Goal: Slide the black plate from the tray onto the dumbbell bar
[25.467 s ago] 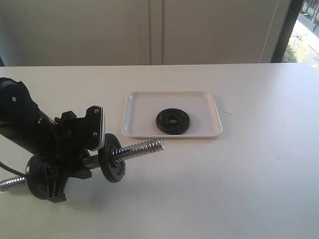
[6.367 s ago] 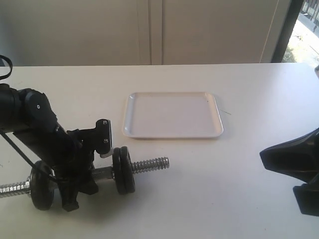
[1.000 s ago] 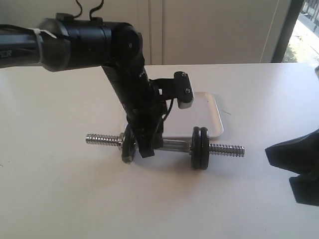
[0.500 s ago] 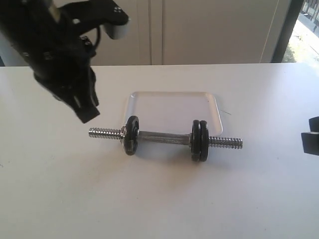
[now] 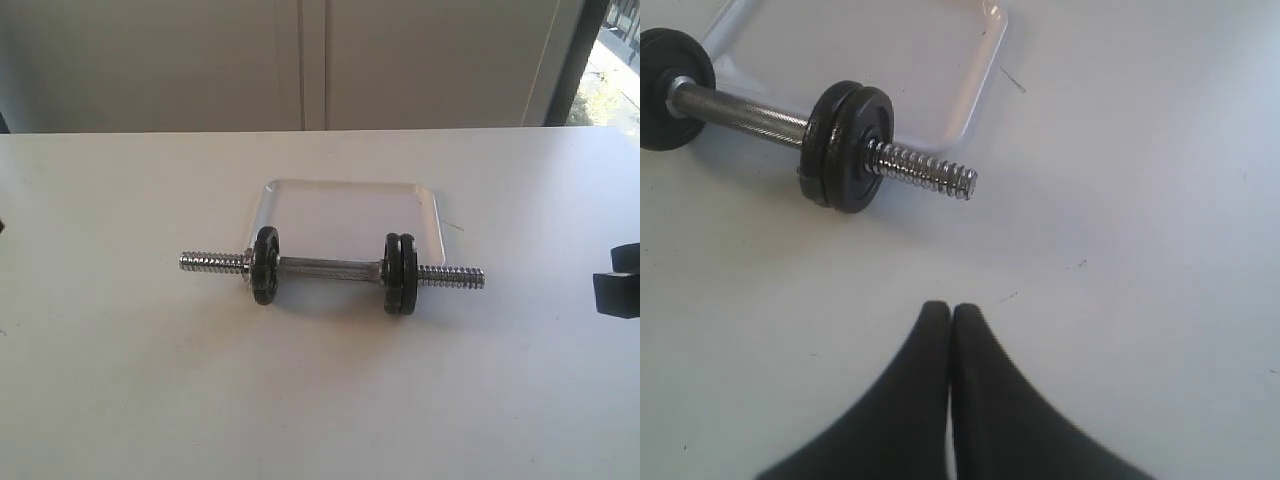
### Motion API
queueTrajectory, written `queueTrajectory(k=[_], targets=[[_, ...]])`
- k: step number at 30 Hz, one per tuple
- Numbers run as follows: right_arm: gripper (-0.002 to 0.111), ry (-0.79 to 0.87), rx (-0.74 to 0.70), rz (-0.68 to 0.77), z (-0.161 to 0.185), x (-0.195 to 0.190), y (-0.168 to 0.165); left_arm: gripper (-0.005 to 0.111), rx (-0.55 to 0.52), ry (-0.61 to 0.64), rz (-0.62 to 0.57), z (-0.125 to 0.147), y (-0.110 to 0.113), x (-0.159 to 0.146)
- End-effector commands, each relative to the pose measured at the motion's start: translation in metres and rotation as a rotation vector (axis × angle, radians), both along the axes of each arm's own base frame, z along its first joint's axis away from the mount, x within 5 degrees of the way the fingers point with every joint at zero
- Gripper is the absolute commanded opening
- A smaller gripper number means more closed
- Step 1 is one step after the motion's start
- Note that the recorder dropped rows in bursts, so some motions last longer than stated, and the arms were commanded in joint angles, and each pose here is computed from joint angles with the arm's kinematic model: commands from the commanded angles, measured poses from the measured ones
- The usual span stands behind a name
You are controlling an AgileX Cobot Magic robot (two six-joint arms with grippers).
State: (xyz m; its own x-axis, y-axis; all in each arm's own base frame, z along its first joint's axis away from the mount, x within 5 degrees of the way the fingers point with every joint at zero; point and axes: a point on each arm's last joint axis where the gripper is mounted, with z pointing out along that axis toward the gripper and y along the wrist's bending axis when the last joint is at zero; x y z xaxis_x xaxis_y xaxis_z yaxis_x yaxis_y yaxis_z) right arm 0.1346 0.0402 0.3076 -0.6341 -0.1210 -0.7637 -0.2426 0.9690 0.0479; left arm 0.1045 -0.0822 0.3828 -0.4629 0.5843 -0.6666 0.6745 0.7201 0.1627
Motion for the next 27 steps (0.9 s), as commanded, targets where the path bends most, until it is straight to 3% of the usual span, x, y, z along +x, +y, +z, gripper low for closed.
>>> queueTrajectory(k=[1,6,14,18,27], targets=[[0.0,-0.016,-0.002,-0.01,0.0,0.0,-0.001,0.0,-0.087,-0.042,0.03,-0.009,0.02,-0.022],[0.0,-0.018,-0.001,-0.01,0.001,0.0,-0.001,0.0,-0.118,-0.073,0.09,-0.023,0.037,-0.035],[0.0,-0.031,0.003,-0.009,0.002,0.001,-0.001,0.0,-0.265,-0.205,0.166,-0.039,0.058,-0.05],[0.0,-0.031,0.003,-0.009,0.002,0.001,-0.001,0.0,-0.275,-0.22,0.236,-0.055,0.066,-0.051],[0.0,-0.029,0.01,-0.01,0.002,0.001,-0.001,0.0,-0.258,-0.202,0.24,-0.065,0.066,-0.051]])
